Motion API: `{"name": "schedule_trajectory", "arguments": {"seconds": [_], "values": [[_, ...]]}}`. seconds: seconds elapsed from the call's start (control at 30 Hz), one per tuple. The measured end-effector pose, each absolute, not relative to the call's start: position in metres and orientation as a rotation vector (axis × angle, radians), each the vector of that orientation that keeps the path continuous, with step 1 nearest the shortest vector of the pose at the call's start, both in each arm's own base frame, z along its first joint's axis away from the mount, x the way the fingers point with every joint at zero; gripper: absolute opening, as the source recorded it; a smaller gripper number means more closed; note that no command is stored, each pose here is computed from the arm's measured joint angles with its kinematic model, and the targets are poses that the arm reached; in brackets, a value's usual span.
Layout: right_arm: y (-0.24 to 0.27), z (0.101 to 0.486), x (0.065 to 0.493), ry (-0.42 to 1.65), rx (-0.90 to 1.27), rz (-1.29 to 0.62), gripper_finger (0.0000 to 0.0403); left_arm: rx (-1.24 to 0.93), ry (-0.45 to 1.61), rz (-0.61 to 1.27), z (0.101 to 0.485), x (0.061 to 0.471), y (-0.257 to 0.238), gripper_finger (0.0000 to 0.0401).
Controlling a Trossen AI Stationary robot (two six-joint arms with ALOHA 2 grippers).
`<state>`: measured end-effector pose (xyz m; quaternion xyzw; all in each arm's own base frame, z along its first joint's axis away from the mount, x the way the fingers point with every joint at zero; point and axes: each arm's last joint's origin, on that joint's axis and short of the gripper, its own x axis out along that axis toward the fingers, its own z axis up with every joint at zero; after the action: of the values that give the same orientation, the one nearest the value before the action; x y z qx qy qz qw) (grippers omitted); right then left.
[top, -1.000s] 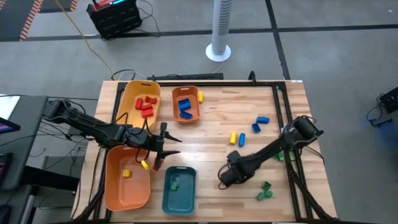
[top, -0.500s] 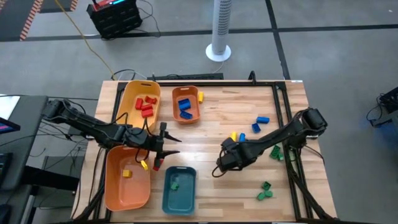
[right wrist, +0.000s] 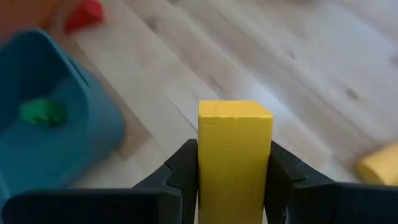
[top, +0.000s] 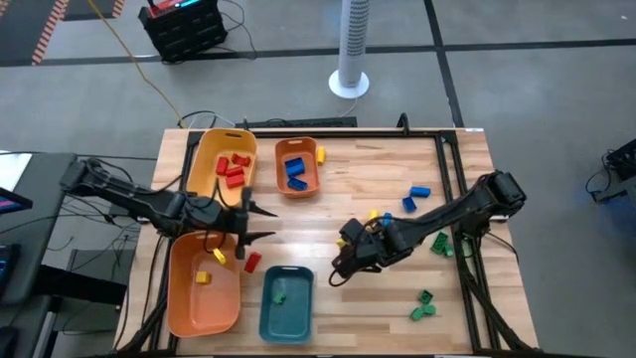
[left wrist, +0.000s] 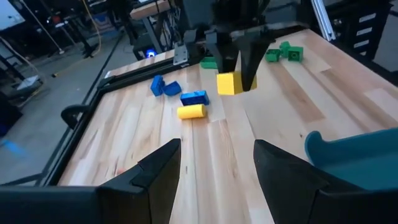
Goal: Sort blocks
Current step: Put the yellow wooden block into the bottom orange bin
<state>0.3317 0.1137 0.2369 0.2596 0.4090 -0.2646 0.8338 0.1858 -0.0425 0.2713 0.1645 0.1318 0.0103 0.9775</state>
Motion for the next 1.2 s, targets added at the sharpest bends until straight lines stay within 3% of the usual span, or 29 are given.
{"name": "schedule_trajectory", "arguments": {"seconds": [0.5,0.97,1.2], "values": [[0.118,0.284,0.346,0.718,0.492,-0.511,0.013,0.296,0.259,0.076,0.281,0.162,-0.034,0.0196],[0.138,0.3,0.402,0.755,0.353,-0.464,0.013,0.306,0.287,0.076,0.279,0.157,-0.033,0.0196],[0.164,0.295,0.409,0.715,0.224,-0.419,0.013,0.279,0.278,0.085,0.28,0.157,-0.033,0.0196]]}}
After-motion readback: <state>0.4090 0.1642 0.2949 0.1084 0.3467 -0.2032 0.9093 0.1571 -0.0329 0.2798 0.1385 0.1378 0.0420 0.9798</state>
